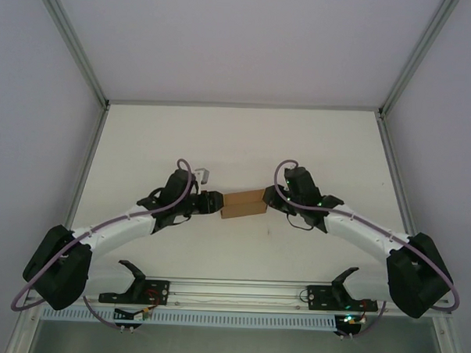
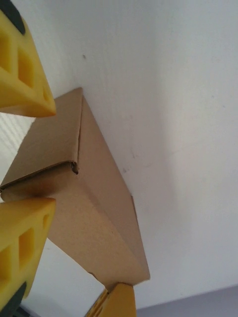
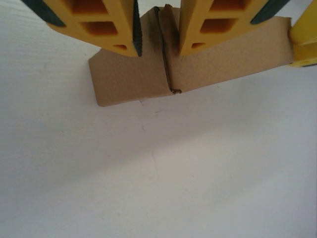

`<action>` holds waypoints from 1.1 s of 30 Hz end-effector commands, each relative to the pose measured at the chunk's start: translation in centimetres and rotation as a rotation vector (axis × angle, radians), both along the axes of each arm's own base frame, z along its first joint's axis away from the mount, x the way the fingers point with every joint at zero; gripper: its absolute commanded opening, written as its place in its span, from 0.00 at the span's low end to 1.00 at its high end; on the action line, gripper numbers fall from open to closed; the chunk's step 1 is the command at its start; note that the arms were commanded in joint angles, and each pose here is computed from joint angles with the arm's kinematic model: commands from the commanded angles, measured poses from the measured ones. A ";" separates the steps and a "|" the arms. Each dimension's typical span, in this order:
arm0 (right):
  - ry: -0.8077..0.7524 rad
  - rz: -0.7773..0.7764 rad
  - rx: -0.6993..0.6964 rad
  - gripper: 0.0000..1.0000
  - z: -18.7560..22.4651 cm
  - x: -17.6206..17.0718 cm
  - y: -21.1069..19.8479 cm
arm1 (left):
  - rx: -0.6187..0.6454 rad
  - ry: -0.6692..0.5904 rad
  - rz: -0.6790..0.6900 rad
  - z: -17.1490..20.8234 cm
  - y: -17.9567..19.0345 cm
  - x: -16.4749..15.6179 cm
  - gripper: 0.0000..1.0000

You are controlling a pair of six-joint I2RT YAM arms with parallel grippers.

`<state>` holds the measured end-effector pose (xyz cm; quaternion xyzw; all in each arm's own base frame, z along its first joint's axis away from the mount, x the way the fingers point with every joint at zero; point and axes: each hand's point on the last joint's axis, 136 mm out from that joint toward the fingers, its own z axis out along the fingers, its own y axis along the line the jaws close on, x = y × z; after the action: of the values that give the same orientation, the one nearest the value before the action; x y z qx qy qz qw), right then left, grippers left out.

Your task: Assemble paper box

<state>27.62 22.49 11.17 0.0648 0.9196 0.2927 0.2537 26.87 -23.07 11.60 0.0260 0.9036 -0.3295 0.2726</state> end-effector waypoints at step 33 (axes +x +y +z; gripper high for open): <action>-0.808 1.391 -0.329 1.00 5.6 -3.9 6.8 | 0.310 -0.169 0.271 8.7 8.1 2.7 1.00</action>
<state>25.35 28.13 17.55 -0.5363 0.7326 0.2473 0.3385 29.70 -16.33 19.68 -0.0240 0.9140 -0.1637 0.3706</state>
